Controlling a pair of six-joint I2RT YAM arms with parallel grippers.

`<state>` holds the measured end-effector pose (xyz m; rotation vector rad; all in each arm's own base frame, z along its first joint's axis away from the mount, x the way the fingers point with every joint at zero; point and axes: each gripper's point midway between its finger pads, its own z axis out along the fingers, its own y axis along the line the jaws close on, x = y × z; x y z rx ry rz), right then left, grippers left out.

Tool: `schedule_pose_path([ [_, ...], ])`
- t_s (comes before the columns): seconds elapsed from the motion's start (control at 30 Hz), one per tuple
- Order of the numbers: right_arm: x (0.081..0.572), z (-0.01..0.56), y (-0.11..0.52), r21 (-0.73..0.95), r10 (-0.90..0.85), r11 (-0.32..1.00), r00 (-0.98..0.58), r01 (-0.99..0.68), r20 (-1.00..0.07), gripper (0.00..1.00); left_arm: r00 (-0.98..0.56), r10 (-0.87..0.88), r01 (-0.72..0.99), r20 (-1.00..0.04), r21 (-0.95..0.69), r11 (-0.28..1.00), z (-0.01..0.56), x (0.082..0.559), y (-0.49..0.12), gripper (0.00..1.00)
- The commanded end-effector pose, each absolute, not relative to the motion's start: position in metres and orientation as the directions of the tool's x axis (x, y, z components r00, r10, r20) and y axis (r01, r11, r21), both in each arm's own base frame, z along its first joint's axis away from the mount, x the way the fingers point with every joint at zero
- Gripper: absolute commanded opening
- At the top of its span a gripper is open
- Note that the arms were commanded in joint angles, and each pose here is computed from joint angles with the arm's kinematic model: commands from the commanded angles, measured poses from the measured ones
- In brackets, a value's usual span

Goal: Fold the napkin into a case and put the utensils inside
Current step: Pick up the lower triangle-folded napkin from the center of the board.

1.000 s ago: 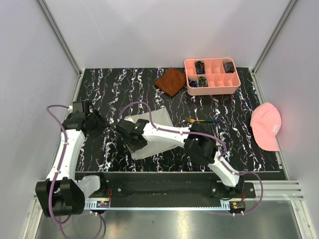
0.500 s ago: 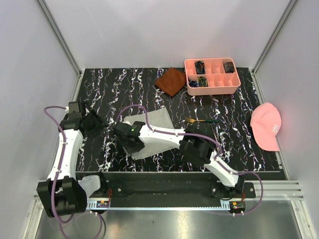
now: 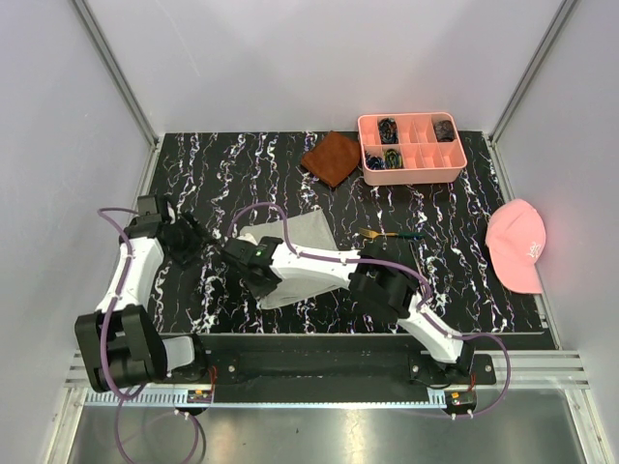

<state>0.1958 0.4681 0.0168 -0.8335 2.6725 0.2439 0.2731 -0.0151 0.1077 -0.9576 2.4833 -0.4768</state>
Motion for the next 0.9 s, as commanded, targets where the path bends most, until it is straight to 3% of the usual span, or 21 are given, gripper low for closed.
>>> schedule_pose_path([
  [0.0,0.198,0.035,0.467,0.091,-0.519,0.798,-0.756,-0.595,-0.399,0.00,-0.675,-0.695,-0.481,-0.248,-0.567,0.669,0.108,0.293,-0.030,0.69],
  [0.1,0.204,0.073,0.480,0.269,-0.438,0.763,-0.776,-0.588,-0.454,0.00,-0.700,-0.687,-0.450,-0.194,-0.628,0.636,0.105,0.301,-0.043,0.71],
  [0.33,0.202,0.114,0.475,0.549,-0.326,0.654,-0.849,-0.520,-0.416,0.00,-0.716,-0.687,-0.450,-0.121,-0.673,0.587,0.094,0.318,-0.060,0.74],
  [0.87,0.208,0.127,0.436,0.734,-0.187,0.565,-0.925,-0.376,-0.330,0.00,-0.742,-0.663,-0.460,-0.094,-0.649,0.606,0.073,0.350,-0.101,0.74],
])
